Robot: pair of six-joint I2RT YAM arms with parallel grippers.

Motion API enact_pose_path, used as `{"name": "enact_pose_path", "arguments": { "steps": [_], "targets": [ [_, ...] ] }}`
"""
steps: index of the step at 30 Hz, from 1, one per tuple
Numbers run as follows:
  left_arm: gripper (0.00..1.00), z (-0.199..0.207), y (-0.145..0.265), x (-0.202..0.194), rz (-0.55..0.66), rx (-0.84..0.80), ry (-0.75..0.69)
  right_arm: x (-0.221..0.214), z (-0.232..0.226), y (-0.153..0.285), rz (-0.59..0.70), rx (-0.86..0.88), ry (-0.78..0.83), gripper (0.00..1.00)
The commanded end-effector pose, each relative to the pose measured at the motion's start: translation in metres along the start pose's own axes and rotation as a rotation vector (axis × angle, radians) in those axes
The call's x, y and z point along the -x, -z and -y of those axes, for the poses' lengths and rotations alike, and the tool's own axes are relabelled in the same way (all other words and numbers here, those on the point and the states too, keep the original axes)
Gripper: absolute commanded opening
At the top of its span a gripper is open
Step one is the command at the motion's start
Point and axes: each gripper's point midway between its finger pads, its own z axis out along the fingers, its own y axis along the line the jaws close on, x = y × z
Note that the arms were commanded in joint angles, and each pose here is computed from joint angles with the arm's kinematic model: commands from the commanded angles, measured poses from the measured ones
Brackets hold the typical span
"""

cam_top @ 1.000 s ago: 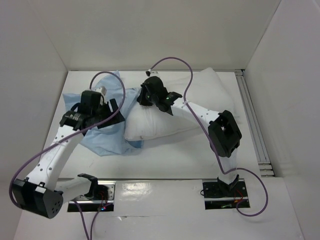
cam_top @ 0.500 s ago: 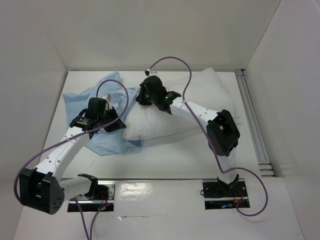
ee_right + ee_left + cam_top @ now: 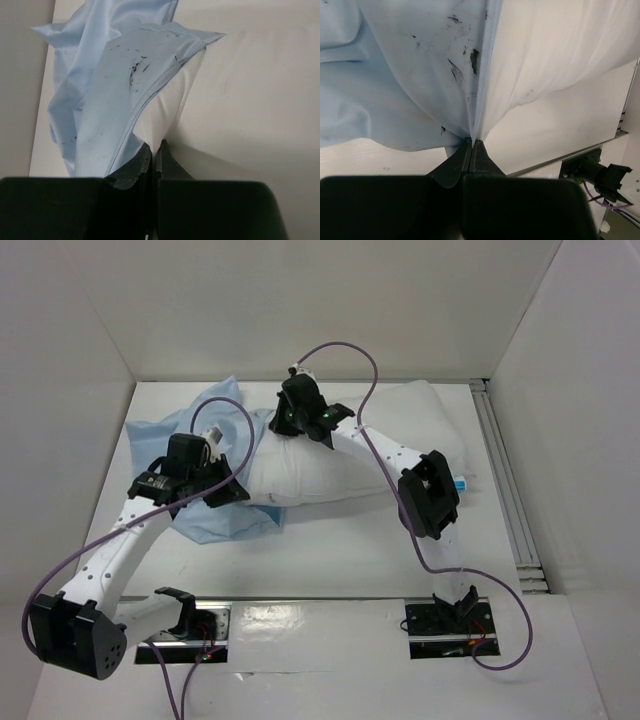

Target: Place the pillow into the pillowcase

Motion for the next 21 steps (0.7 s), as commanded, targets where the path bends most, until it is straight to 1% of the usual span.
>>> {"name": "enact_pose_path", "arguments": {
  "steps": [1, 3, 4, 5, 7, 8, 9, 10, 12, 14, 15, 17, 21],
  "targets": [
    [0.00, 0.009, 0.014, -0.019, -0.079, -0.058, -0.020, 0.035, 0.008, -0.009, 0.065, -0.022, -0.053, 0.00],
    [0.00, 0.007, 0.016, -0.025, -0.104, -0.054, -0.024, 0.035, 0.015, -0.017, 0.059, -0.037, -0.066, 0.00],
    [0.00, 0.010, 0.018, -0.021, -0.093, -0.061, -0.028, 0.037, 0.014, -0.019, 0.063, -0.033, -0.066, 0.00],
    [0.00, 0.014, 0.021, -0.016, -0.079, -0.070, -0.043, 0.030, 0.023, -0.027, 0.056, -0.058, -0.055, 0.00],
    [0.00, 0.020, 0.025, -0.009, -0.057, -0.083, -0.052, 0.023, 0.023, -0.035, 0.042, -0.071, -0.038, 0.00],
    [0.00, 0.023, 0.026, -0.008, -0.066, -0.088, -0.050, 0.017, 0.027, -0.040, 0.031, -0.079, -0.037, 0.00],
    [0.00, 0.031, 0.032, 0.001, -0.038, -0.106, -0.071, 0.010, 0.025, -0.043, 0.019, -0.079, -0.032, 0.00],
    [0.00, 0.032, 0.033, 0.003, -0.045, -0.101, -0.068, 0.000, 0.032, -0.045, -0.001, -0.094, -0.030, 0.00],
    [0.00, 0.041, 0.039, 0.013, -0.023, -0.114, -0.087, -0.014, 0.034, -0.052, 0.001, -0.116, -0.007, 0.00],
    [0.00, 0.045, 0.042, 0.019, -0.018, -0.117, -0.089, -0.020, 0.045, -0.057, 0.000, -0.153, 0.007, 0.00],
    [0.00, 0.052, 0.044, 0.024, -0.012, -0.136, -0.106, -0.028, 0.042, -0.057, -0.013, -0.150, 0.015, 0.00],
    [0.00, 0.054, 0.045, 0.027, -0.016, -0.134, -0.104, -0.037, 0.052, -0.059, -0.026, -0.181, 0.019, 0.00],
    [0.00, 0.057, 0.040, 0.035, -0.017, -0.134, -0.095, -0.047, 0.048, -0.051, -0.023, -0.174, 0.021, 0.00]
  ]
}}
